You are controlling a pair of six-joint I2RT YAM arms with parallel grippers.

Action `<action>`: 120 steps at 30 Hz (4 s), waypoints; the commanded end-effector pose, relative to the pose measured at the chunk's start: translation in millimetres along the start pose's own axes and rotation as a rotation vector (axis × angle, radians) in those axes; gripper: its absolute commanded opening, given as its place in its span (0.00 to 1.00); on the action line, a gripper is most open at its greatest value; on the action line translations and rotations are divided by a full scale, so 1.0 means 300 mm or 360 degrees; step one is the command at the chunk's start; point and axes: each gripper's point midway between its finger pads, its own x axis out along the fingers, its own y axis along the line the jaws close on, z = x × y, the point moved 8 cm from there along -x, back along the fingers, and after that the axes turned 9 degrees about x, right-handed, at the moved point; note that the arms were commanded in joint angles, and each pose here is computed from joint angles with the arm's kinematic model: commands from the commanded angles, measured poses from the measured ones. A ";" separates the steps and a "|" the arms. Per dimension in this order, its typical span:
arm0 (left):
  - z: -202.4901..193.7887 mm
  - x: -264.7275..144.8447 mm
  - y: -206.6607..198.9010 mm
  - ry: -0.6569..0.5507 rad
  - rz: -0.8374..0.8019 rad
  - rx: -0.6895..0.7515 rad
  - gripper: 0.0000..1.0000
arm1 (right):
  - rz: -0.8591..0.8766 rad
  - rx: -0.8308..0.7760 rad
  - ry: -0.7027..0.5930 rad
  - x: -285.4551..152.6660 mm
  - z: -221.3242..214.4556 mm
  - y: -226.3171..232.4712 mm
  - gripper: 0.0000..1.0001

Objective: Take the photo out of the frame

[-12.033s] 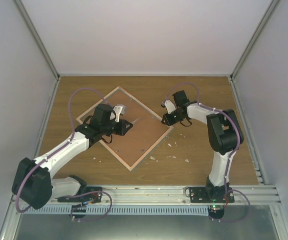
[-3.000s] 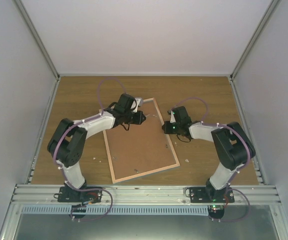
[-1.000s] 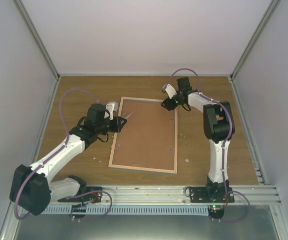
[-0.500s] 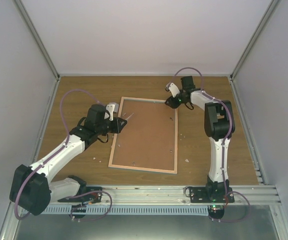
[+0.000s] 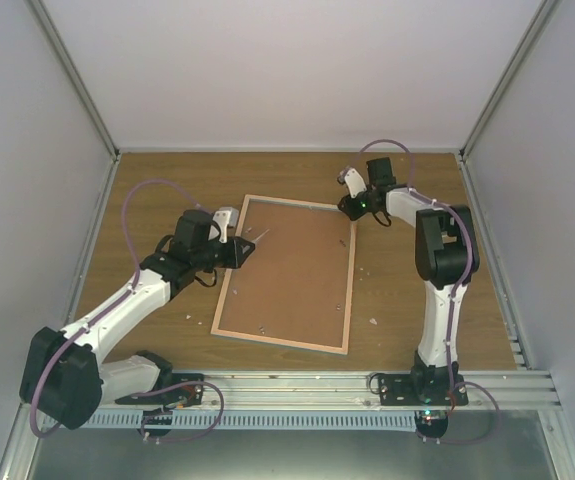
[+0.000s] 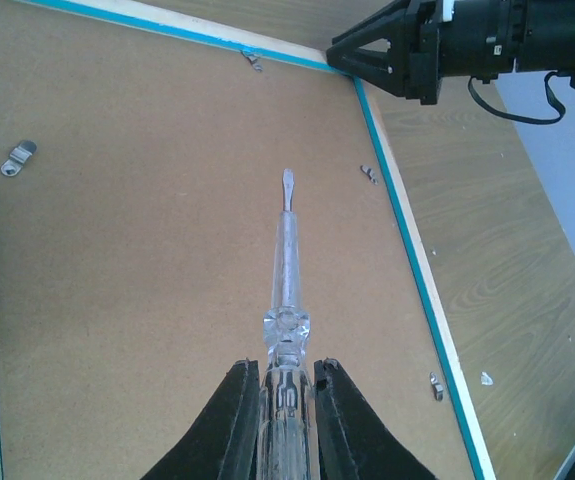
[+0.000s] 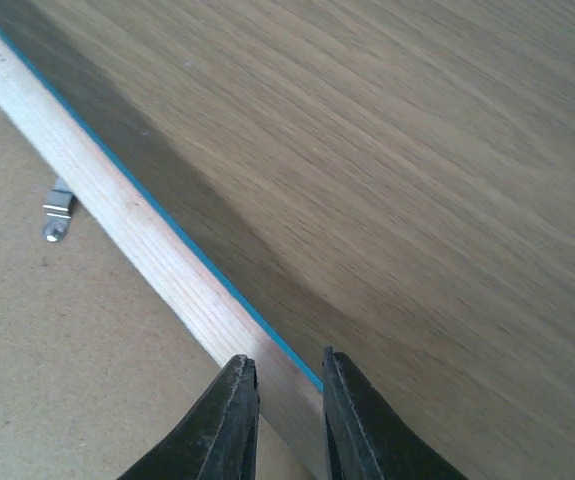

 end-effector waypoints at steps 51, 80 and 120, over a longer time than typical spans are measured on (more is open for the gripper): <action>-0.004 0.041 0.006 -0.0007 -0.0081 0.0013 0.01 | -0.0240 0.0828 0.0643 -0.078 -0.442 0.114 0.18; -0.033 0.159 -0.048 0.0163 -0.0216 0.0073 0.01 | -0.0042 0.0449 0.0372 -0.087 -0.180 0.307 0.32; -0.115 0.476 -0.185 0.0451 -0.0237 0.0261 0.00 | -0.0040 0.0910 0.0260 -0.186 -0.375 0.502 0.01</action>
